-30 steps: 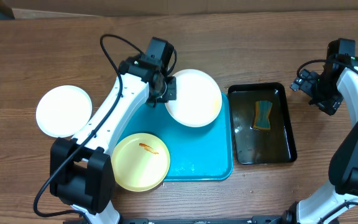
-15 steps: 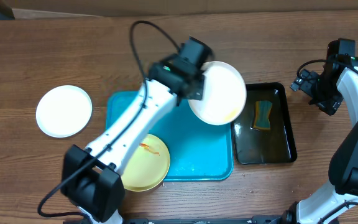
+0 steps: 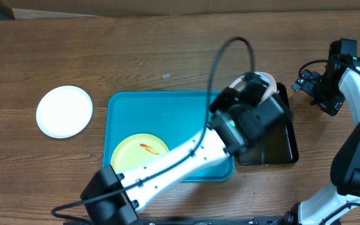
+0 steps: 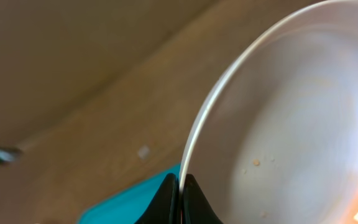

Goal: Clean dirty plates on tray and stack at the side
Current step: 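Dip the held white plate into the water of the black tray, then carry the white plate left and stack it on the other white plate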

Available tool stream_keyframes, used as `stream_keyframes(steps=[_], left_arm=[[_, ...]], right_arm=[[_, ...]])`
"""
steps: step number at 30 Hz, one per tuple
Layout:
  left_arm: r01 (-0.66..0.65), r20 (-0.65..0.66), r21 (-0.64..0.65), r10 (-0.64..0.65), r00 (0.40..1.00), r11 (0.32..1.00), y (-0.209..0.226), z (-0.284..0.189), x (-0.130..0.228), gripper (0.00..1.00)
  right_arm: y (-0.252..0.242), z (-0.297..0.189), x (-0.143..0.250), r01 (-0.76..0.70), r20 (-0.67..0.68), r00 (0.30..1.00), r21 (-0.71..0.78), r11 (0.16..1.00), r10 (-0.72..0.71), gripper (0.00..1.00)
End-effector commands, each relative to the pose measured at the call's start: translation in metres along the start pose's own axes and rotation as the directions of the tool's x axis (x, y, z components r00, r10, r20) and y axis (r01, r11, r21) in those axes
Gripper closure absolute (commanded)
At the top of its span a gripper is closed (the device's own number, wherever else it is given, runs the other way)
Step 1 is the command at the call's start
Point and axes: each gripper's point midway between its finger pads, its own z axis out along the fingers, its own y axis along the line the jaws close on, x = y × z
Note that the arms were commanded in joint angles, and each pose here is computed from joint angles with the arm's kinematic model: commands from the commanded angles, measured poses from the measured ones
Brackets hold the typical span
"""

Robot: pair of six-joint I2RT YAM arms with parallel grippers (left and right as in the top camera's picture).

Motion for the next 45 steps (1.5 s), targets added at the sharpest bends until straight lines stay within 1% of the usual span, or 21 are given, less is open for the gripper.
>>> stream_keyframes(steps=[1, 6, 9, 13, 16, 19, 22, 24, 25, 27, 30, 33, 36, 40, 42, 44, 45], left_arm=[[-0.076, 0.137, -0.233, 0.110, 0.984, 0.970, 0.031, -0.043, -0.036, 0.96], [-0.129, 0.192, -0.318, 0.197, 0.961, 0.939, 0.027, -0.070, -0.054, 0.96], [-0.135, 0.209, -0.322, 0.209, 0.955, 0.937, 0.024, -0.075, -0.059, 0.96], [-0.123, 0.217, -0.317, 0.198, 0.956, 0.941, 0.024, -0.075, -0.062, 0.96], [-0.066, 0.230, -0.296, 0.138, 0.963, 0.953, 0.025, -0.071, -0.061, 0.96], [-0.036, 0.229, -0.221, 0.088, 0.969, 0.975, 0.018, -0.061, -0.058, 0.96], [-0.012, 0.198, -0.068, 0.025, 0.980, 0.998, -0.002, -0.048, -0.047, 0.96], [0.038, 0.134, 0.062, -0.046, 0.990, 0.997, -0.017, -0.039, -0.033, 0.96], [0.074, 0.096, 0.105, -0.084, 0.992, 0.992, -0.021, -0.035, -0.027, 0.96], [0.171, 0.006, 0.164, -0.174, 0.985, 0.972, -0.023, -0.024, -0.013, 0.96], [0.300, -0.139, 0.238, -0.273, 0.952, 0.924, -0.022, -0.006, 0.003, 0.96], [0.404, -0.285, 0.303, -0.323, 0.902, 0.863, -0.015, 0.014, 0.017, 0.96], [0.534, -0.427, 0.303, -0.389, 0.816, 0.789, 0.010, 0.038, 0.033, 0.96], [0.713, -0.577, 0.209, -0.504, 0.642, 0.669, 0.064, 0.070, 0.060, 0.96], [0.772, -0.612, 0.142, -0.558, 0.560, 0.619, 0.097, 0.085, 0.075, 0.96], [0.815, -0.626, 0.046, -0.619, 0.474, 0.578, 0.137, 0.099, 0.097, 0.96], [0.837, -0.626, -0.048, -0.669, 0.400, 0.545, 0.171, 0.107, 0.120, 0.96]], right_arm=[[0.001, -0.004, -0.004, -0.007, 0.016, 1.000, -0.005, 1.000, 0.007, 0.00], [0.001, -0.004, -0.004, -0.007, 0.016, 1.000, -0.005, 1.000, 0.007, 0.00], [0.001, -0.004, -0.004, -0.007, 0.016, 1.000, -0.005, 1.000, 0.007, 0.00], [0.001, -0.004, -0.004, -0.007, 0.016, 1.000, -0.005, 1.000, 0.007, 0.00], [0.001, -0.004, -0.004, -0.007, 0.016, 1.000, -0.005, 1.000, 0.007, 0.00], [0.001, -0.004, -0.004, -0.007, 0.016, 1.000, -0.005, 1.000, 0.007, 0.00], [0.001, -0.004, -0.004, -0.007, 0.016, 1.000, -0.005, 1.000, 0.007, 0.00], [0.001, -0.004, -0.004, -0.007, 0.016, 1.000, -0.005, 1.000, 0.007, 0.00], [0.001, -0.004, -0.004, -0.007, 0.016, 1.000, -0.005, 1.000, 0.007, 0.00], [0.001, -0.004, -0.004, -0.007, 0.016, 1.000, -0.005, 1.000, 0.007, 0.00], [0.001, -0.004, -0.004, -0.007, 0.016, 1.000, -0.005, 1.000, 0.007, 0.00], [0.001, -0.004, -0.004, -0.007, 0.016, 1.000, -0.005, 1.000, 0.007, 0.00], [0.001, -0.004, -0.004, -0.007, 0.016, 1.000, -0.005, 1.000, 0.007, 0.00], [0.001, -0.004, -0.004, -0.007, 0.016, 1.000, -0.005, 1.000, 0.007, 0.00], [0.001, -0.004, -0.004, -0.007, 0.016, 1.000, -0.005, 1.000, 0.007, 0.00], [0.001, -0.004, -0.004, -0.007, 0.016, 1.000, -0.005, 1.000, 0.007, 0.00], [0.001, -0.004, -0.004, -0.007, 0.016, 1.000, -0.005, 1.000, 0.007, 0.00]])
